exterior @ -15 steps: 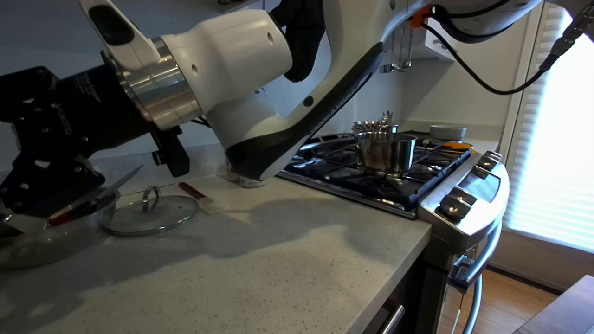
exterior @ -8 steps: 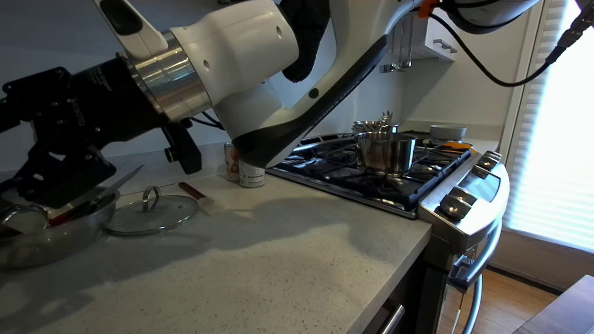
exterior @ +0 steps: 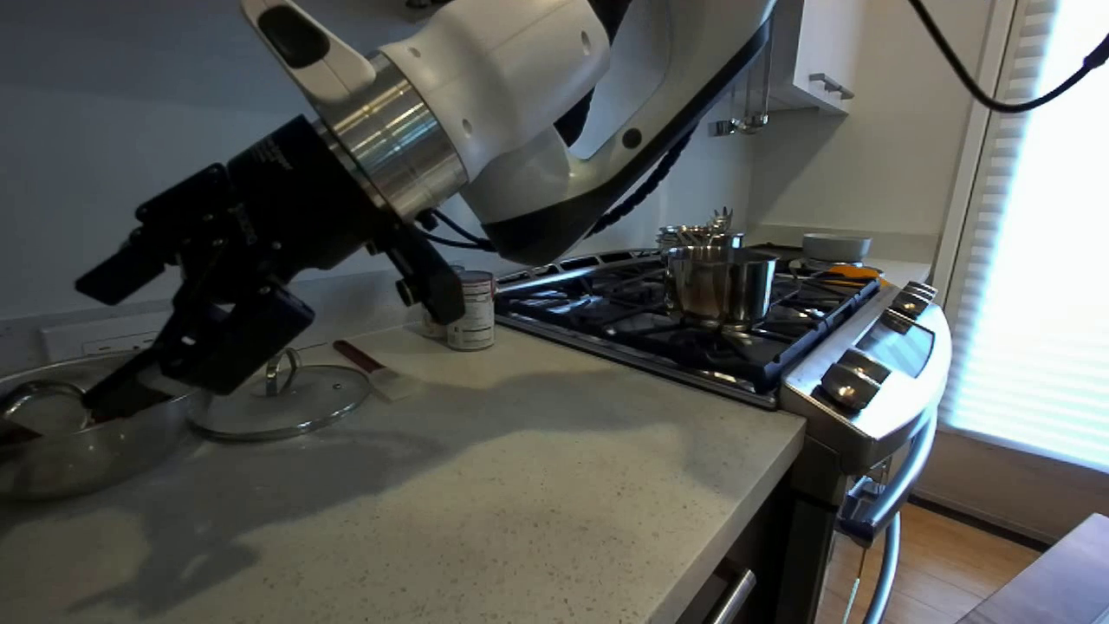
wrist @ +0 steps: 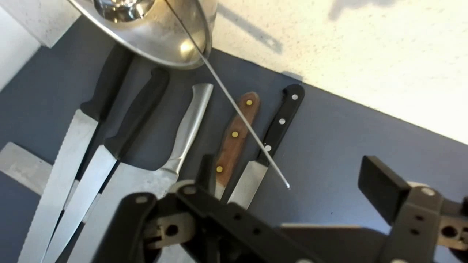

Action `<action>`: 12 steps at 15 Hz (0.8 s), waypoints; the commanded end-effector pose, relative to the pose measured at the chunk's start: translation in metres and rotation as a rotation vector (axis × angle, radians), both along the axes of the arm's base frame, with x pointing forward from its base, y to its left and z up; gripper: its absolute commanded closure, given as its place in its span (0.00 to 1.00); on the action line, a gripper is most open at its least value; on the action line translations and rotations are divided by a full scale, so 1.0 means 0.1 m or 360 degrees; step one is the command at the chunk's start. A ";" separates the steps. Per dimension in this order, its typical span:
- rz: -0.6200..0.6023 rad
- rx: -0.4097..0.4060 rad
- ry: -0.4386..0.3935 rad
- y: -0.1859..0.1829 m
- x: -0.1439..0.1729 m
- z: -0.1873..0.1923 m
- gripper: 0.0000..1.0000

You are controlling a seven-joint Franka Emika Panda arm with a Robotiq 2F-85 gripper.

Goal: Remove the serving spoon from the left pot

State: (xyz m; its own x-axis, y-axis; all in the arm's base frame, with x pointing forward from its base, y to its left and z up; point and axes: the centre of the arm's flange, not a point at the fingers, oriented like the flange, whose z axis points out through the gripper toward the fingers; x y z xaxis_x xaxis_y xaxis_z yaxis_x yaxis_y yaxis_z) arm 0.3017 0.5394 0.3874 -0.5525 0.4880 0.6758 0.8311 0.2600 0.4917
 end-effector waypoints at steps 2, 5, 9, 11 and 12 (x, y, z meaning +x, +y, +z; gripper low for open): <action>-0.0169 -0.0248 0.0055 -0.20 -0.14 0.54 0.00; -0.0306 -0.0359 0.0023 -0.43 -0.19 0.66 0.00; -0.0540 -0.0484 -0.0051 -0.73 -0.11 0.80 0.00; -0.0645 -0.0501 -0.0068 -0.87 0.00 0.86 0.00; -0.0704 -0.0487 -0.0055 -0.89 0.04 0.92 0.00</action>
